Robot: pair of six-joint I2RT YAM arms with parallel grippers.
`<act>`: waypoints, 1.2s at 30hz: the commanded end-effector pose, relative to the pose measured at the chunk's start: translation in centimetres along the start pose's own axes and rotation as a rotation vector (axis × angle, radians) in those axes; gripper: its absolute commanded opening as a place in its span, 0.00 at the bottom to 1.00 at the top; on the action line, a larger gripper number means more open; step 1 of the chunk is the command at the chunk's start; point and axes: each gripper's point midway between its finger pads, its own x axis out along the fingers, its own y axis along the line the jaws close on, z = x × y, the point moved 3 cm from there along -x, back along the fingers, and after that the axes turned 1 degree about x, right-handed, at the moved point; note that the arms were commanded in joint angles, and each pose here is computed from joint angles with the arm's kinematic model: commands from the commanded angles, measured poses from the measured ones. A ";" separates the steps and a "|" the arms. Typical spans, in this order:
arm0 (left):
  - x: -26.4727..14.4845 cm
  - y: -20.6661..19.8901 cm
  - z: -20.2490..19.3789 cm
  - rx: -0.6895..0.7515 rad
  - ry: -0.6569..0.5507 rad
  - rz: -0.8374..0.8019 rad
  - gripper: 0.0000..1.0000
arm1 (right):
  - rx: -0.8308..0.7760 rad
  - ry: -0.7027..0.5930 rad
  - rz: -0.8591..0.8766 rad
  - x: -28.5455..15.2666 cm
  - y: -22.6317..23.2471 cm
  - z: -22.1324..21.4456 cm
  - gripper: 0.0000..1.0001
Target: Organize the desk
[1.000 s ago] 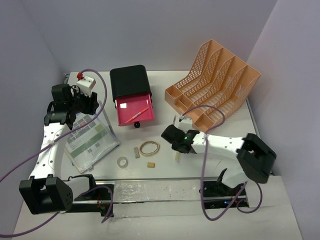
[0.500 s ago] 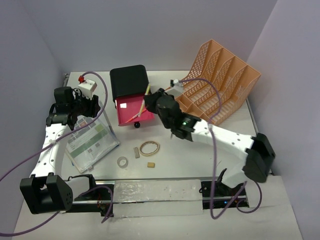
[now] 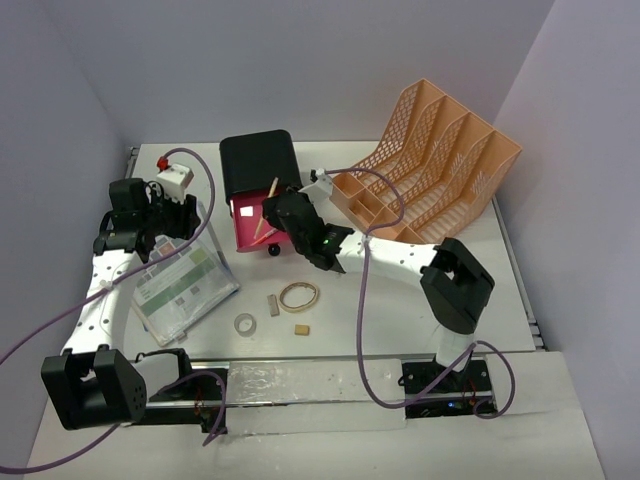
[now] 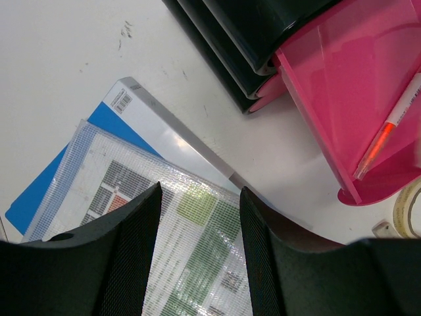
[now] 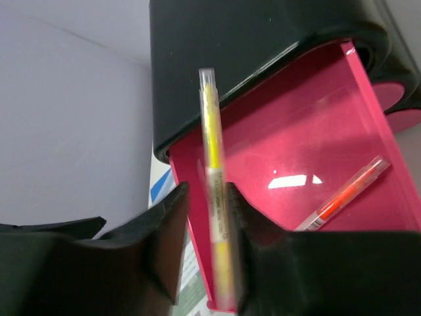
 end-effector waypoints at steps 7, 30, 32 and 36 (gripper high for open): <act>-0.1 0.3 1.3 0.024 -0.059 -0.004 0.57 | -0.037 -0.039 0.095 -1.7 4.1 3.1 0.53; -0.7 -0.1 1.3 0.013 -0.063 -0.013 0.57 | -0.493 0.306 -0.550 -5.3 -17.5 3.2 0.50; -0.9 -0.1 1.2 0.021 -0.060 -0.006 0.57 | -0.513 0.314 -0.599 -5.2 -18.7 2.8 0.50; -1.2 0.0 0.7 0.032 -0.058 0.018 0.58 | -0.528 0.310 -0.653 -5.1 -20.6 2.3 0.50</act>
